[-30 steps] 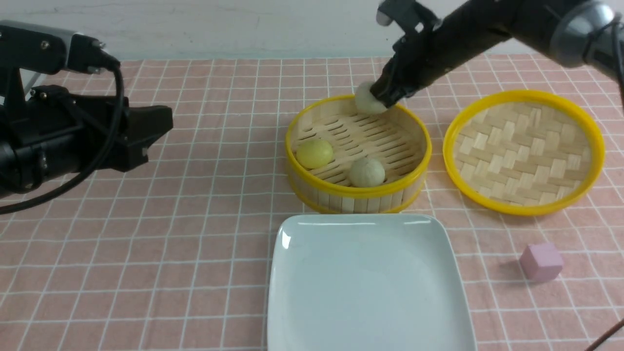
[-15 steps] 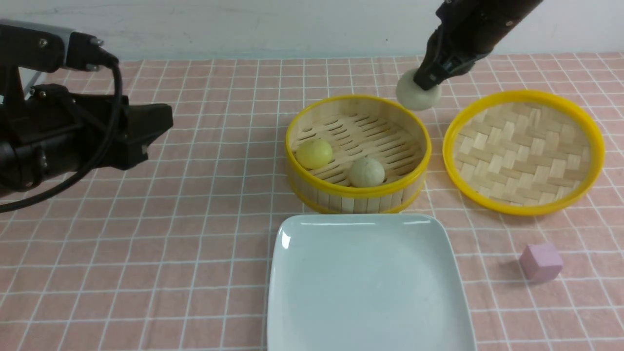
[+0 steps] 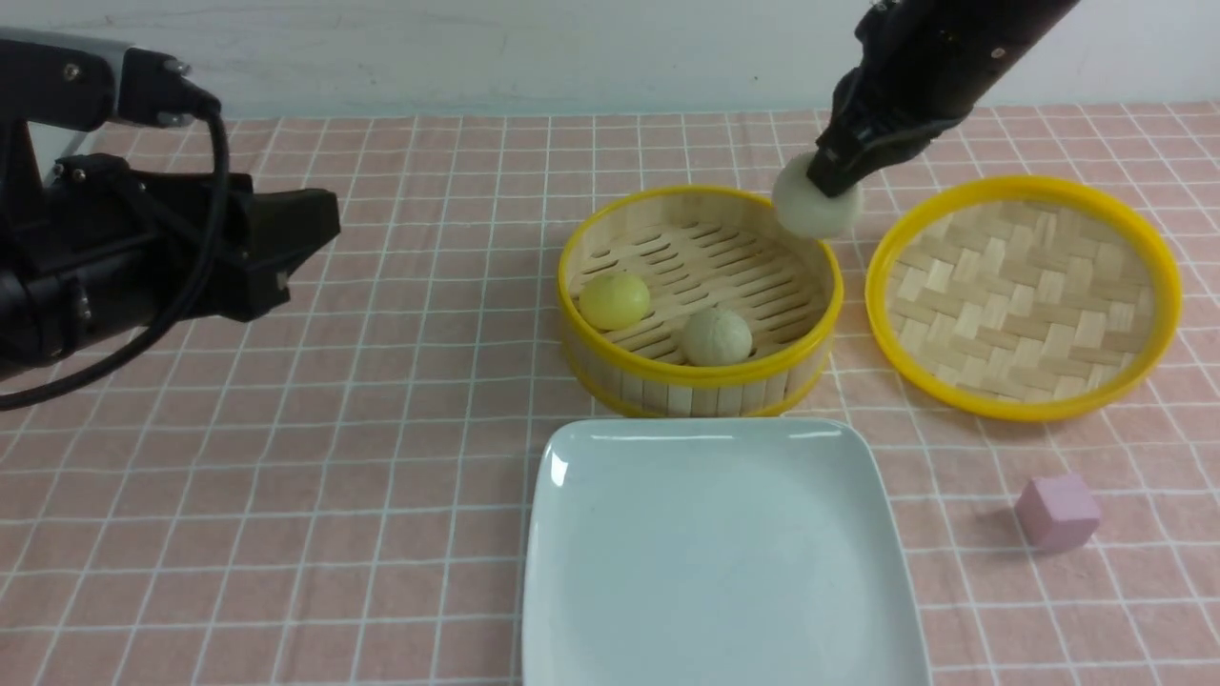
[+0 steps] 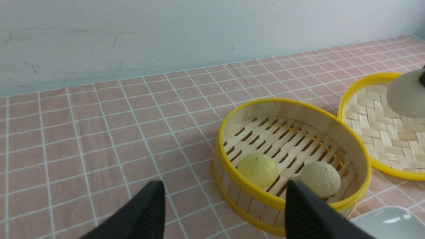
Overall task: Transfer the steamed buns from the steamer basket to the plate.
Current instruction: Use the right arm to put the steamed stuffed bun into the plate
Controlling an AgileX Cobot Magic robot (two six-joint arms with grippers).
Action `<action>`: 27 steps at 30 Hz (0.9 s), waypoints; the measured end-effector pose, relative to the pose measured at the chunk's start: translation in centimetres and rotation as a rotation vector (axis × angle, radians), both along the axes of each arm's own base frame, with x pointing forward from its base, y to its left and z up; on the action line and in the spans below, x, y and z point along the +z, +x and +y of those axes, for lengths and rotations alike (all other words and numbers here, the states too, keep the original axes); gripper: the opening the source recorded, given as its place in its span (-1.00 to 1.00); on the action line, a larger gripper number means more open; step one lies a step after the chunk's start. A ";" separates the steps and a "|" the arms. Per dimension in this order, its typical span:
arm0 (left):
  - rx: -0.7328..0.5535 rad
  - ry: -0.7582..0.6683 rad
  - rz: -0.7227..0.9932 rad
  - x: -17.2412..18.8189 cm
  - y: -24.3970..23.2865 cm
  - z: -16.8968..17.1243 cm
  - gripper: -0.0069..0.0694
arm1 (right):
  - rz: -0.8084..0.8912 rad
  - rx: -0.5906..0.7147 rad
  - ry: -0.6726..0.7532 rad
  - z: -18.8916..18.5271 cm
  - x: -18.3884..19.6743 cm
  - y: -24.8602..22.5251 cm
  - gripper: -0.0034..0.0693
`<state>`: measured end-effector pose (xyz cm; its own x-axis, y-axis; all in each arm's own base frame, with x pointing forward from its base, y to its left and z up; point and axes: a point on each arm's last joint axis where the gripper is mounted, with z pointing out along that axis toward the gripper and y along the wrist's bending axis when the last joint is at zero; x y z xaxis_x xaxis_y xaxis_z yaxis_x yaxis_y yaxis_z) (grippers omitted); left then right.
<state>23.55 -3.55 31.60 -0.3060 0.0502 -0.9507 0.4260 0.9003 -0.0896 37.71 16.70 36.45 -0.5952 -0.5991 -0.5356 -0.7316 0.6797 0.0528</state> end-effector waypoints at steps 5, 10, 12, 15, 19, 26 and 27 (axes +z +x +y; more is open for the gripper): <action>-0.004 -0.003 0.000 0.0 0.0 0.0 0.46 | 0.082 0.047 -0.020 1.4 -0.9 -4.0 -0.86; -0.006 -0.005 0.001 0.0 0.0 -0.1 0.46 | 0.171 0.079 -0.079 1.7 -3.5 -6.4 -0.86; -0.007 -0.005 0.001 0.0 0.0 -0.1 0.46 | 0.233 0.081 -0.124 1.4 -5.6 -7.1 -0.86; -0.008 -0.006 0.001 0.0 0.0 -0.1 0.46 | 0.294 0.078 -0.159 1.0 -8.1 -7.7 -0.86; -0.009 -0.007 0.001 0.0 0.0 -0.1 0.46 | 0.257 0.070 -0.156 0.9 -10.6 -7.7 -0.86; -0.009 -0.010 0.001 0.0 0.0 -0.1 0.46 | 0.182 0.033 -0.138 1.5 -13.8 -6.0 -0.86; -0.009 -0.010 0.001 0.0 0.0 -0.1 0.46 | 0.183 0.029 -0.139 1.6 -14.5 -5.7 -0.86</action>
